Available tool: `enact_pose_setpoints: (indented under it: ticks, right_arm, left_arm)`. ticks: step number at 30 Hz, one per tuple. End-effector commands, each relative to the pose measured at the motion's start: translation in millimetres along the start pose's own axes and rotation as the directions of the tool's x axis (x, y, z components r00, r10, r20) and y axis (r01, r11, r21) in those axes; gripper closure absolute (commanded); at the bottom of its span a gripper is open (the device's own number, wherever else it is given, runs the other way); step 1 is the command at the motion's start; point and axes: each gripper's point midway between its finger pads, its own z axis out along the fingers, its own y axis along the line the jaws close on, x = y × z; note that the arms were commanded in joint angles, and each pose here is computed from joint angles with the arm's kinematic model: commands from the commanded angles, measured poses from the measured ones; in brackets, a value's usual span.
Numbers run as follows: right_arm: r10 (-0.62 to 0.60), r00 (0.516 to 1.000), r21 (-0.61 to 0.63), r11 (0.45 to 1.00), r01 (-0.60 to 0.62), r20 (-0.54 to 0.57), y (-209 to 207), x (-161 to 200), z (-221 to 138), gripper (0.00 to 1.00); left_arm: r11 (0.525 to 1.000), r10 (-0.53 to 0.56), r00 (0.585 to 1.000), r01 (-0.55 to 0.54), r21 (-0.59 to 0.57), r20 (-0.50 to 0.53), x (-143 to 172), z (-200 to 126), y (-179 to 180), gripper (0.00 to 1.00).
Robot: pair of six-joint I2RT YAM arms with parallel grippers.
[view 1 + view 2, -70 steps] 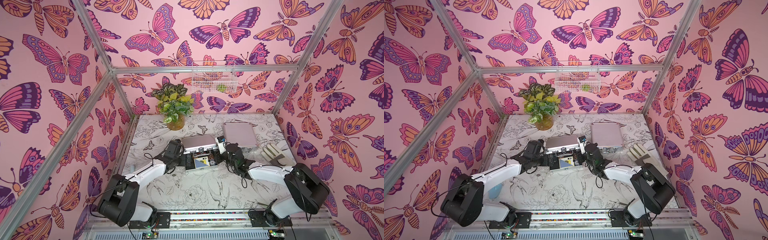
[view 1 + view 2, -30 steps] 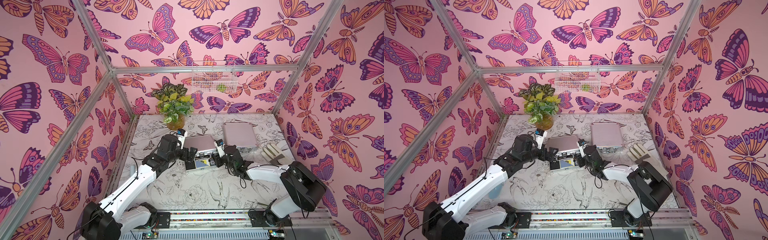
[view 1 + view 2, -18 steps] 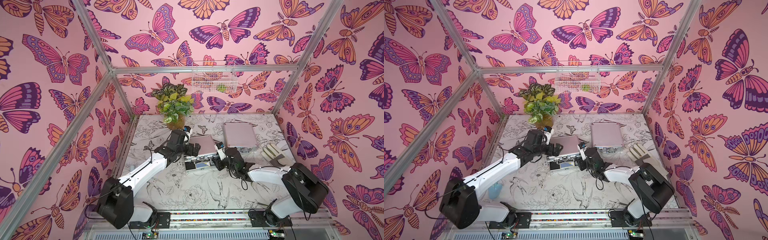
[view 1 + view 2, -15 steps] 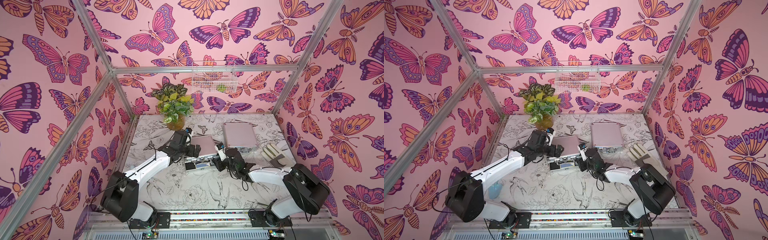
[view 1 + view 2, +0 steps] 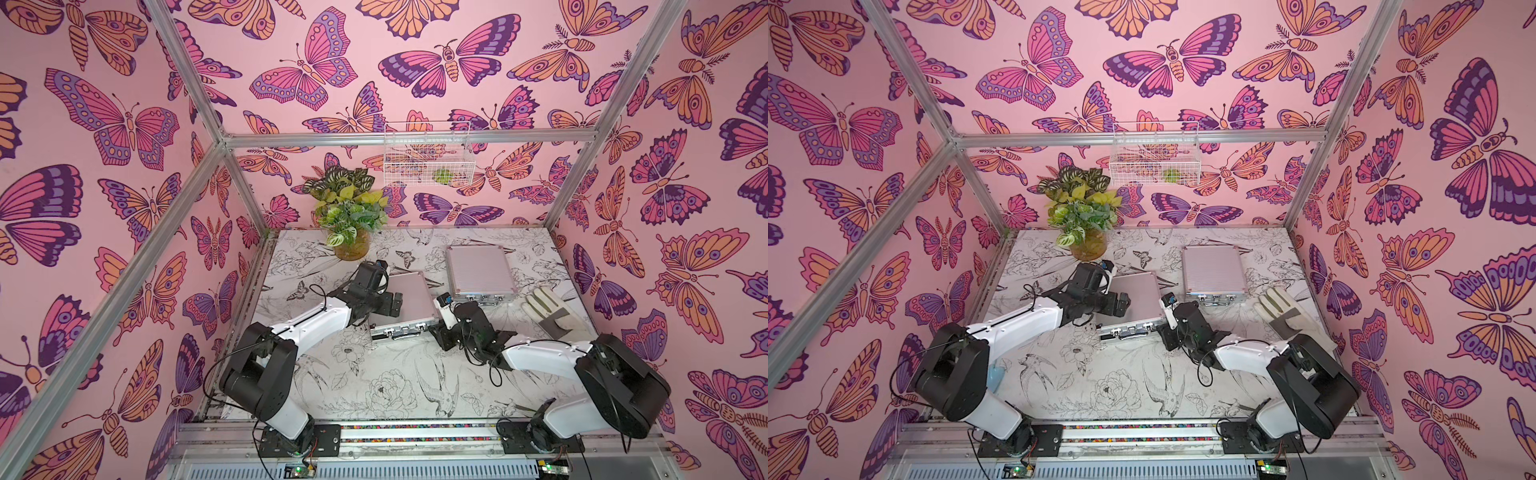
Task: Close the poker set cases
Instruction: Close the lid of the poker set case.
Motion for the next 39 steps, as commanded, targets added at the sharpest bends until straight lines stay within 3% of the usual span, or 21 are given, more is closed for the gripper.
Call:
enact_pose_setpoints:
  ticks: [1, 18, 31, 39]
  right_arm:
    - [0.021, 0.999, -0.006, 1.0, -0.021, 0.049, 3, -13, -5, 0.57]
    - [-0.035, 0.998, -0.035, 0.999, 0.033, -0.057, 9, 11, -14, 0.57]
    - [-0.15, 0.983, -0.166, 0.977, 0.131, -0.11, 59, 15, -18, 0.57]
    - [-0.092, 0.993, -0.194, 0.978, 0.076, -0.078, 72, 5, -6, 0.57]
  left_arm:
    - [1.0, -0.004, 1.0, 0.004, -0.008, -0.029, 6, 9, -2, 0.0]
    - [0.999, -0.024, 0.995, 0.022, -0.027, -0.093, 29, 34, 2, 0.0]
    - [0.998, -0.062, 0.992, 0.061, -0.014, -0.111, 42, 48, 4, 0.0]
    - [0.998, -0.067, 0.994, 0.068, 0.007, -0.081, 36, 40, 2, 0.0]
